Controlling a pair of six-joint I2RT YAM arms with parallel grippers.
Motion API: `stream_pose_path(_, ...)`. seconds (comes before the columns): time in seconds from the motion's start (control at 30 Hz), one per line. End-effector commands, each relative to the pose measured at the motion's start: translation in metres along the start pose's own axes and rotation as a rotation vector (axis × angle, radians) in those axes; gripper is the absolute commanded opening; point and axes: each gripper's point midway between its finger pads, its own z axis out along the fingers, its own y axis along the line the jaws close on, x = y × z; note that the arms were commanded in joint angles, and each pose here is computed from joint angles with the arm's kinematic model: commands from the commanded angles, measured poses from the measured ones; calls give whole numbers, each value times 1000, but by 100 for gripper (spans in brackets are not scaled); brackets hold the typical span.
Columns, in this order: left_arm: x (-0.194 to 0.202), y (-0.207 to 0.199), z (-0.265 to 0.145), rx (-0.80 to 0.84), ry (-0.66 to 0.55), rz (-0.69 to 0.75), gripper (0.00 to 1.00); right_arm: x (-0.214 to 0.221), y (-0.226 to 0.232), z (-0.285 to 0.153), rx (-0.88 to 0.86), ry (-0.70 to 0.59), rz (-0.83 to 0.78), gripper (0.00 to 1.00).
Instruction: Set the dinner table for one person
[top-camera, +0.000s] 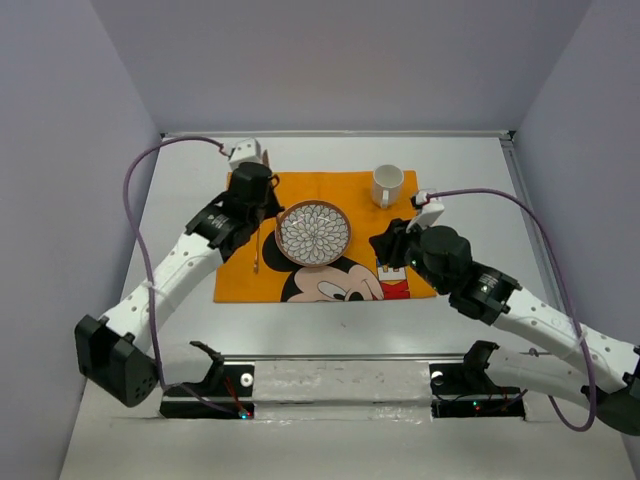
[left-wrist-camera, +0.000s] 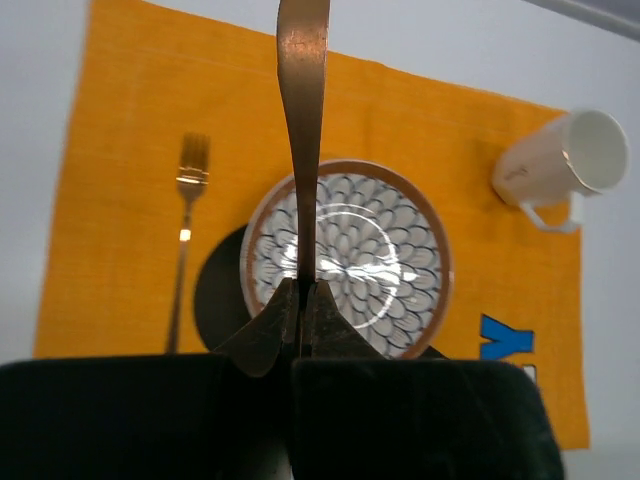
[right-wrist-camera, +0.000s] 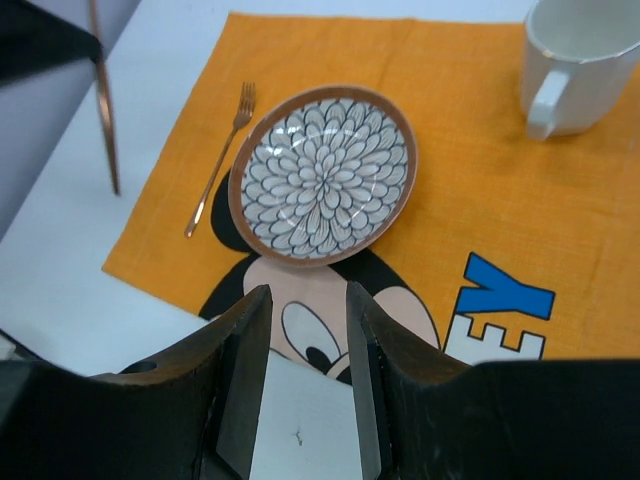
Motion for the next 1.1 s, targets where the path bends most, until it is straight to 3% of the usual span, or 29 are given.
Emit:
stream_pose_path(0.0, 17, -63, 9, 98, 17, -33, 0, -54, -19, -27, 106, -143, 28, 41)
stream_pose_path(0.1, 29, -118, 22, 209, -3, -71, 0, -65, -25, -44, 106, -181, 41, 41)
stream_pose_path(0.27, 78, -191, 42, 307, 69, -33, 0, -68, -40, -65, 154, -197, 55, 41)
stream_pose_path(0.4, 112, -226, 69, 319, 122, 6, 0, -66, -47, -72, 172, -198, 57, 41)
stream_pose_path(0.73, 171, -240, 112, 300, 240, -25, 0, -57, -43, -70, 141, -162, 56, 42)
stream_pose_path(1.07, 192, -223, 128, 247, 280, -55, 0, -57, -43, -70, 143, -163, 45, 42)
